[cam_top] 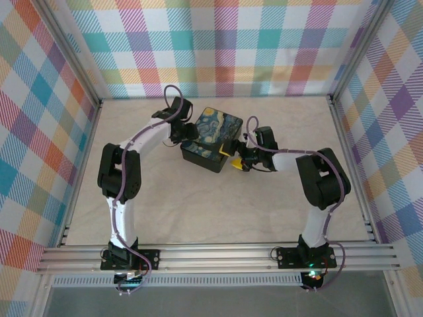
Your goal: Unlock a padlock with a key
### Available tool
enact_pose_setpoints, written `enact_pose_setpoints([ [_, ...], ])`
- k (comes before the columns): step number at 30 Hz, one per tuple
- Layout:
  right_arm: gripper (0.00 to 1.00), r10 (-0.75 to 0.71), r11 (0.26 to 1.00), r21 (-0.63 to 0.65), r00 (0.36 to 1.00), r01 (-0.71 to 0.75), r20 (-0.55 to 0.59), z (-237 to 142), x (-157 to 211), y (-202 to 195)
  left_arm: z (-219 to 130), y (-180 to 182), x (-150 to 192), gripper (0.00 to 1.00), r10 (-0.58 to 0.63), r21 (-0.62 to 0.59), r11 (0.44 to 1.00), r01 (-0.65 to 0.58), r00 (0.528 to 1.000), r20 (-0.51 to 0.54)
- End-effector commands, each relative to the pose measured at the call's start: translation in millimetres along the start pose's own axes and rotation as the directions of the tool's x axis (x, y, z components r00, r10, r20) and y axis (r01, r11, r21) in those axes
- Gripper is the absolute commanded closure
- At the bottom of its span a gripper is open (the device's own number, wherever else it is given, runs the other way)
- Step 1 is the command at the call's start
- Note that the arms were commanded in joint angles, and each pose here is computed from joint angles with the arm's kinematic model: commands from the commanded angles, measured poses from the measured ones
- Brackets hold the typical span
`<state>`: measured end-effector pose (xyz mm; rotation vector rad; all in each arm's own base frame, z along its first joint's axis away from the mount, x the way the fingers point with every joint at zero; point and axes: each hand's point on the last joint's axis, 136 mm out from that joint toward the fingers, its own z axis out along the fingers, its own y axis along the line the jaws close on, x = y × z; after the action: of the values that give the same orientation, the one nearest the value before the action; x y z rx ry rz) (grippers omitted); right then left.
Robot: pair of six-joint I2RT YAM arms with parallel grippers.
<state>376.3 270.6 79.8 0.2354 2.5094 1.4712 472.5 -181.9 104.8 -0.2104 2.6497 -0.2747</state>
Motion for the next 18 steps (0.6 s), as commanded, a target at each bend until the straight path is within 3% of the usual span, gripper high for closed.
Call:
enact_pose_setpoints([
  [1, 0.02, 0.013, 1.000, 0.010, 1.000, -0.013, -0.012, -1, -3, 2, 10, 11, 9, 0.46, 0.000, -0.047, 0.999, -0.001, 1.000, -0.019],
  [6, 0.00, -0.042, 0.997, 0.070, 0.999, 0.042, 0.001, -16, -4, 8, -13, 3, -4, 0.46, 0.031, -0.021, 0.999, -0.031, 0.999, 0.018],
  [12, 0.00, -0.206, 0.961, 0.201, 0.977, 0.192, 0.053, -58, -18, 30, -70, -5, -25, 0.41, 0.067, 0.004, 0.998, -0.068, 0.992, 0.104],
  [14, 0.00, -0.250, 0.940, 0.264, 0.964, 0.218, 0.094, -78, -29, 31, -84, -2, -18, 0.36, 0.061, -0.004, 0.998, -0.060, 0.994, 0.092],
  [18, 0.00, -0.281, 0.921, 0.317, 0.951, 0.228, 0.131, -103, -45, 29, -89, -12, 16, 0.36, -0.025, 0.003, 1.000, 0.025, 0.999, 0.033],
])
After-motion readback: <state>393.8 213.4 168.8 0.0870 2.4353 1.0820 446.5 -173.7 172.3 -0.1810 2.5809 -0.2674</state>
